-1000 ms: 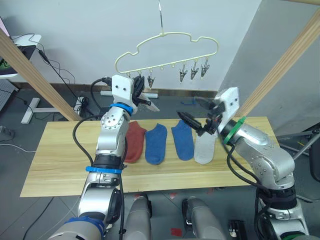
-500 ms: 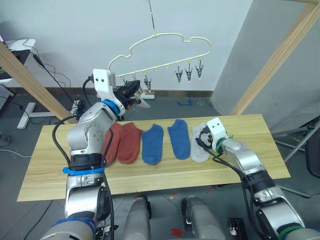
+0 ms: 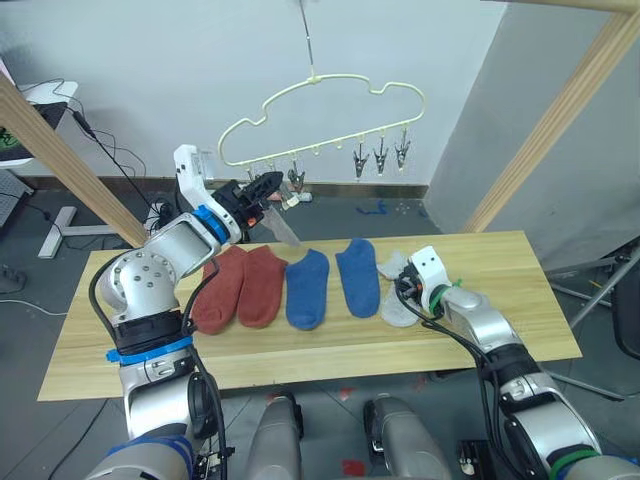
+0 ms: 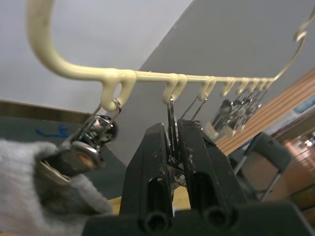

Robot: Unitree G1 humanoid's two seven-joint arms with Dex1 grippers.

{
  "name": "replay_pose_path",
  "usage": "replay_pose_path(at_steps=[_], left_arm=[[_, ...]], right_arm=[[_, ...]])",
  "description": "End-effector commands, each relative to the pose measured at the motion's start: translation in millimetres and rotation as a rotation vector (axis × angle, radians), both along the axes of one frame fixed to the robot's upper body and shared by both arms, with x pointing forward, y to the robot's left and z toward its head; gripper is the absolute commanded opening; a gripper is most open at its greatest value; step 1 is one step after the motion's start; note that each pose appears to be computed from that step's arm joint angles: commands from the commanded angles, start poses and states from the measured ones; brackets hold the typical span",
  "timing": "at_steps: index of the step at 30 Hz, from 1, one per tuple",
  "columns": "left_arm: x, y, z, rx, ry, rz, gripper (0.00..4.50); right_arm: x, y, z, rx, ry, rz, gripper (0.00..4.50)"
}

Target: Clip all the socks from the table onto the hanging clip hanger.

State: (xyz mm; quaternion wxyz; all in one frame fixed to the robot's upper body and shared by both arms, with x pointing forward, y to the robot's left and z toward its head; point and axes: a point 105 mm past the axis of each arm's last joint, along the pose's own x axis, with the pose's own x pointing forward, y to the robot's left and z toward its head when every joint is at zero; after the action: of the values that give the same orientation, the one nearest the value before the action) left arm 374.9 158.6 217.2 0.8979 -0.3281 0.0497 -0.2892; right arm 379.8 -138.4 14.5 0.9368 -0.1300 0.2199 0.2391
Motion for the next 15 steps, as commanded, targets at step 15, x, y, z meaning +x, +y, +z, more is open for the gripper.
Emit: replay_pose_path(at_steps=[15], left_arm=[[-7.9, -6.7, 0.7, -0.192, 0.118, -0.077, 0.02]], right_arm=[[-49.7, 69.5, 138.3, 0.209, -0.276, 0.308, 0.05]])
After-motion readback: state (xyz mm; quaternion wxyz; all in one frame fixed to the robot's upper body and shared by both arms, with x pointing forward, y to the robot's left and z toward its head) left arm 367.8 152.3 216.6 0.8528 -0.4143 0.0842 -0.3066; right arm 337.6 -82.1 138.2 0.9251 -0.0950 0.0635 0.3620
